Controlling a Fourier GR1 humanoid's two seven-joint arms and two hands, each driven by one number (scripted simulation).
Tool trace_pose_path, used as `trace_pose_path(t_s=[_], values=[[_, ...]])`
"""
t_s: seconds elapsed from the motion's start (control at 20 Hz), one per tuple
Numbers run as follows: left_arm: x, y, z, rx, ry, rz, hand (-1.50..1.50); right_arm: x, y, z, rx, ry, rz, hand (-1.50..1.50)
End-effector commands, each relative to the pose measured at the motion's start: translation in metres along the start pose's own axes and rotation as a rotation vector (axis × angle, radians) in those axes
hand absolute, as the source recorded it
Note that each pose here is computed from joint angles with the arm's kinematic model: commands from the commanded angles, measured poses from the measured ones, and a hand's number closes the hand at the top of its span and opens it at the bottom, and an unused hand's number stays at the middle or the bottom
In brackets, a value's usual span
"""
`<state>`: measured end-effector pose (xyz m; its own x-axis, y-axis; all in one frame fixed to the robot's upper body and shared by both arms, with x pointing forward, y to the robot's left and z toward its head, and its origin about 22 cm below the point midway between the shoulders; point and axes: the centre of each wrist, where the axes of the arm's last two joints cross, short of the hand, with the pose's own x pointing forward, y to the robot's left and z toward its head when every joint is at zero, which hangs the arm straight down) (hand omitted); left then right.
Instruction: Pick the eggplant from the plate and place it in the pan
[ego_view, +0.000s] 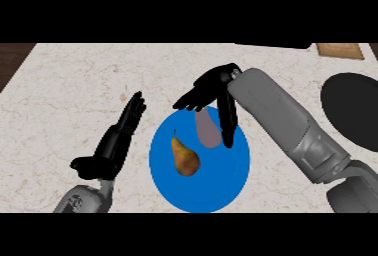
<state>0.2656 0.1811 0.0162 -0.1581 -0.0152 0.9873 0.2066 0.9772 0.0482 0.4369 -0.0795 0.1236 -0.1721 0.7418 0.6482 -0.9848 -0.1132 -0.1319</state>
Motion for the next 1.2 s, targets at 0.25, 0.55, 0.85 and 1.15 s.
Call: trace_pose_path(t_s=[0.25,0.55,0.85,1.15], values=[[-0.004,0.000,-0.001,0.029,0.014,-0.016,0.00,0.017,-0.001,-0.024,0.141,0.096,0.110,-1.50],[-0.005,0.004,0.021,0.050,0.014,-0.019,0.00,0.010,0.008,-0.043,0.151,0.121,0.122,-1.50],[-0.005,0.005,0.006,0.038,0.010,-0.009,0.00,0.005,0.005,-0.046,0.124,0.100,0.074,-1.50],[0.010,0.003,0.012,0.028,0.005,0.003,0.00,-0.011,0.017,-0.063,0.137,0.110,0.083,-1.50]])
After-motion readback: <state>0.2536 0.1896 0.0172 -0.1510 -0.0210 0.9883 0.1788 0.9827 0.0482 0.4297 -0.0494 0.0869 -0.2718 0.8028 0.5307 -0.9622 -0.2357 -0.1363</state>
